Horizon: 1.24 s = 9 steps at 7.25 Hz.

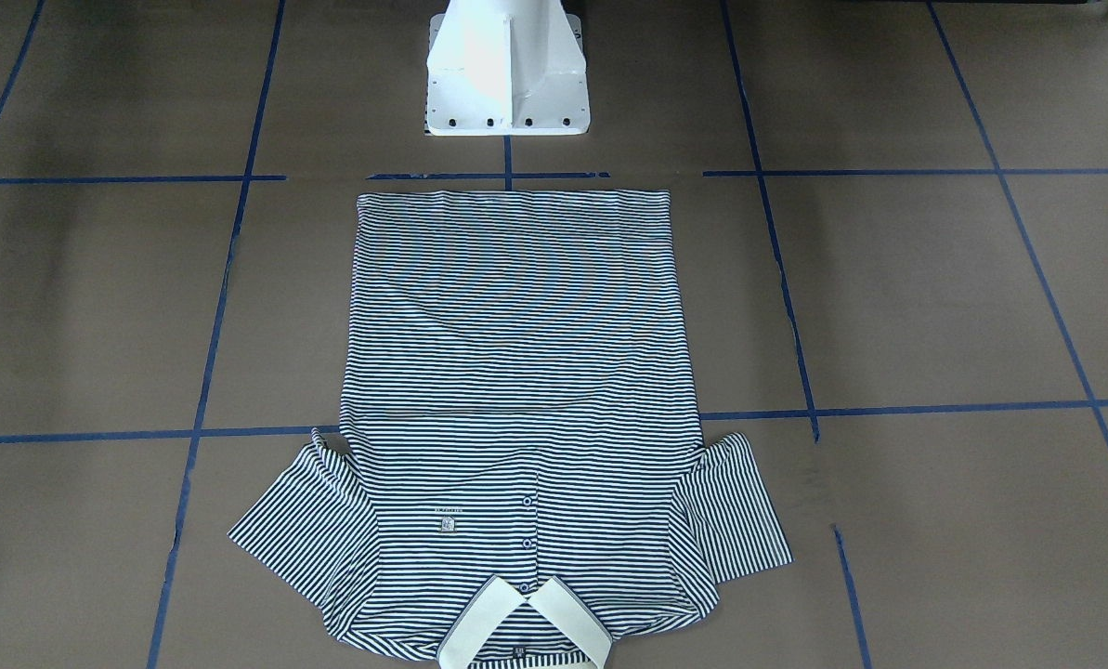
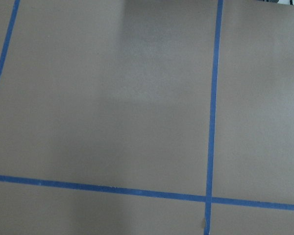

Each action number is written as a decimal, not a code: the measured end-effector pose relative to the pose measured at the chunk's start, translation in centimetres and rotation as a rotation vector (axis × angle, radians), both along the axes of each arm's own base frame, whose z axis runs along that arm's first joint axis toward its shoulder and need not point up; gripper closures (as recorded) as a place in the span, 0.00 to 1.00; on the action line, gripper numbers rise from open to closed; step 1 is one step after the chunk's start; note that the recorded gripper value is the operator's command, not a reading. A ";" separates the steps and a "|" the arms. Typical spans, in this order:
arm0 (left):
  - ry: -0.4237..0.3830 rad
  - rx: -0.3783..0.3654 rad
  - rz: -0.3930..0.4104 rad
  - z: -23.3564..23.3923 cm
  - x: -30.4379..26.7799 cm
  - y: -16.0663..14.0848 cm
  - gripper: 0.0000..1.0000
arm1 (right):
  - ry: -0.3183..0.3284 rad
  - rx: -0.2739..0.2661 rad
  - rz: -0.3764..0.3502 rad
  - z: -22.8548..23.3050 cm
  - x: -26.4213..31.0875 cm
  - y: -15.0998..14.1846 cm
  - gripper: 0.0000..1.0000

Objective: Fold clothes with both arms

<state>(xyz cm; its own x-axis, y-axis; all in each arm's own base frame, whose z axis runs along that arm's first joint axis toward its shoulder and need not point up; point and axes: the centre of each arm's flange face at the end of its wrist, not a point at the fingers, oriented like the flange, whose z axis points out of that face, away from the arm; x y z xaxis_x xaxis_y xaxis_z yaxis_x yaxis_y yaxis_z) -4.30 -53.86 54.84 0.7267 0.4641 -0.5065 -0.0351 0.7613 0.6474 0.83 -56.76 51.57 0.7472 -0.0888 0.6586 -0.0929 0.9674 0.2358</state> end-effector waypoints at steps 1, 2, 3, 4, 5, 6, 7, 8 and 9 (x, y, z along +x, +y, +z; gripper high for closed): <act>0.003 0.070 0.000 -0.4 0.2 -2.4 0.00 | -0.027 0.044 -0.001 0.1 -0.5 -0.8 0.00; 0.005 0.104 0.001 -0.9 0.3 -4.1 0.00 | -0.053 0.099 -0.023 -0.7 -2.3 -2.1 0.00; 0.013 0.117 -0.006 -1.7 0.4 -5.0 0.00 | -0.086 0.138 -0.045 -3.2 -6.1 -4.2 0.00; 0.029 0.116 -0.021 -2.4 0.5 -5.3 0.00 | -0.131 0.147 -0.040 -6.1 -10.6 -6.2 0.00; 0.043 0.114 -0.033 -2.9 0.5 -5.4 0.00 | -0.173 0.138 0.004 -8.3 -15.0 -7.4 0.02; 0.050 0.115 -0.038 -3.1 0.6 -5.4 0.00 | -0.204 0.125 0.081 -9.7 -19.8 -8.0 0.17; 0.051 0.115 -0.040 -3.2 0.6 -5.5 0.00 | -0.228 0.105 0.159 -10.7 -24.9 -8.5 0.26; 0.052 0.116 -0.040 -3.2 0.6 -5.5 0.00 | -0.231 0.088 0.217 -11.0 -29.5 -8.7 0.30; 0.052 0.117 -0.040 -3.2 0.6 -5.5 0.00 | -0.219 0.087 0.253 -10.0 -33.2 -8.4 0.30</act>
<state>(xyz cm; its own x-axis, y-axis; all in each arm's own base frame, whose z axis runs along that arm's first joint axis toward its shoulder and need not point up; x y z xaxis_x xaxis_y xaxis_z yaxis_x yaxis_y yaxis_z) -3.72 -59.32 51.64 0.7197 0.4934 -0.4885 0.0298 0.6810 0.7317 -32.41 -65.12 41.56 0.5945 0.0178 0.8039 -0.3844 0.8844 0.2647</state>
